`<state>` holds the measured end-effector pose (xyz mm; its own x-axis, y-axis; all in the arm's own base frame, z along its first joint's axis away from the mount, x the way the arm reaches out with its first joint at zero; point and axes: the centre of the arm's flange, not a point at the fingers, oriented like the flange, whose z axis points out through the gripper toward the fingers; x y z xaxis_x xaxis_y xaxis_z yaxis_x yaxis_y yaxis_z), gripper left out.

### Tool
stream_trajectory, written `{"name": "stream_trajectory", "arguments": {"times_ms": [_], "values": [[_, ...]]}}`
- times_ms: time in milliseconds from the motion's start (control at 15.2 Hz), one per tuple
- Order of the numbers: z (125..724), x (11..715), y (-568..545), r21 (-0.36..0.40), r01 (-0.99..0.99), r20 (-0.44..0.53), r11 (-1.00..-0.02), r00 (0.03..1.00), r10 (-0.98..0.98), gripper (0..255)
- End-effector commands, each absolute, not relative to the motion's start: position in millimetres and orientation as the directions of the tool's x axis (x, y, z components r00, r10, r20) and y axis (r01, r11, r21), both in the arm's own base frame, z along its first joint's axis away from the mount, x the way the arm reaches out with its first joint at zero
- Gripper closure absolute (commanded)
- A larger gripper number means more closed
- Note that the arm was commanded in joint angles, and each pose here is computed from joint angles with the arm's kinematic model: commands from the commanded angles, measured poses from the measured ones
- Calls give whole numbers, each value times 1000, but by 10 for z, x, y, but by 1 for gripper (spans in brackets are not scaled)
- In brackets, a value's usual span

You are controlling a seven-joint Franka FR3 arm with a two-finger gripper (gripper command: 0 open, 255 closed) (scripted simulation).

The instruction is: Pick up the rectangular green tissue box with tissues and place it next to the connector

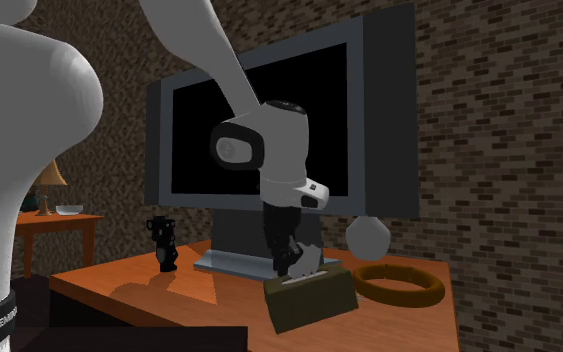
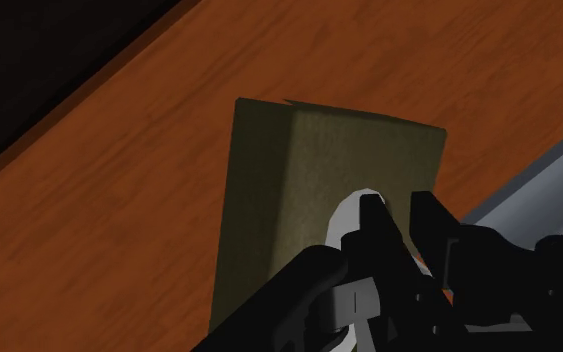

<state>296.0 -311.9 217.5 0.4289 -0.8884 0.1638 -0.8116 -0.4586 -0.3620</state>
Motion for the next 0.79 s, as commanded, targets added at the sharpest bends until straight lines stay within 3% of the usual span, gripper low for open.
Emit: {"name": "stream_trajectory", "arguments": {"times_ms": [0,726], "values": [[2271,2959,-3115,-360,-812,163,-459,430,-888,255],[2852,2959,-3115,-360,-812,163,-459,430,-888,255]]}}
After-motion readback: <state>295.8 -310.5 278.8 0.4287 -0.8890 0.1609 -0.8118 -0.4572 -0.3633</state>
